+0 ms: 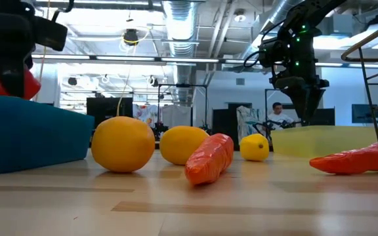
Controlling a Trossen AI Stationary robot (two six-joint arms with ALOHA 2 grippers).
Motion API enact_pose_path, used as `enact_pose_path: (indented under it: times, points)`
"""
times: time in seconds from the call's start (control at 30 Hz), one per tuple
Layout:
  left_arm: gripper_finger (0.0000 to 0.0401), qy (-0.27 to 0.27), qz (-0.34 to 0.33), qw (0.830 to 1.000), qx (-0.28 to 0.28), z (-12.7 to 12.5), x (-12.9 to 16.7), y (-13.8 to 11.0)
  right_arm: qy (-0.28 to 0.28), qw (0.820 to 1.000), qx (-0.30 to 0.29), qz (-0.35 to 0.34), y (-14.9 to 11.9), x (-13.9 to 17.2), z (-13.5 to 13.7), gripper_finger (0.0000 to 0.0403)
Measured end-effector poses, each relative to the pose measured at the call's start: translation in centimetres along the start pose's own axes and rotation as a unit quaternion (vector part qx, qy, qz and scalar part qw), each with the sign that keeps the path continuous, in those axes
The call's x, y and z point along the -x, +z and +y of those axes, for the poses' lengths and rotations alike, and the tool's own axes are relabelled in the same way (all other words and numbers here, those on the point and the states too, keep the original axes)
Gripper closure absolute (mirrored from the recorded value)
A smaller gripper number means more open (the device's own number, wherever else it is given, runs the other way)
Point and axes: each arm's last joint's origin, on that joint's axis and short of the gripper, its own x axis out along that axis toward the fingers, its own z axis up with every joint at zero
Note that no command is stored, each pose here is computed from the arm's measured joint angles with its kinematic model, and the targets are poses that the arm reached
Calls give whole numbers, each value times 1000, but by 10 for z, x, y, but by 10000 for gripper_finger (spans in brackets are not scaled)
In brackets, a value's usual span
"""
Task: Sort produce into baskets
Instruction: Put the red bell pepper into the blue bin, then put the yellow lemon into the wire basket
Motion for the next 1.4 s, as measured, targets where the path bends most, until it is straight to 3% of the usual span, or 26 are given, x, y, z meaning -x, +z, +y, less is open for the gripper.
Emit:
enact_pose_path:
  times: [0.3,0.63,0.77,1.07,1.23,1.4]
  points:
    - [85,26,28,999,-15,-7,-12,0,0,1000,0,0,0,0,0,117]
    - [11,25,37,999,-10,-8,-13,0,0,1000,0,0,0,0,0,117]
    - [4,25,38,999,-9,-8,-13,0,0,1000,0,0,0,0,0,117]
    - [5,14,54,998,-10,-9,-13,-1,11,999,-7,-49,14,35,-2,117]
    - [5,12,57,998,-10,-9,-13,-1,28,995,5,-90,19,57,6,117]
    - [5,9,55,998,-9,-10,-13,-1,103,987,53,-109,17,64,35,117]
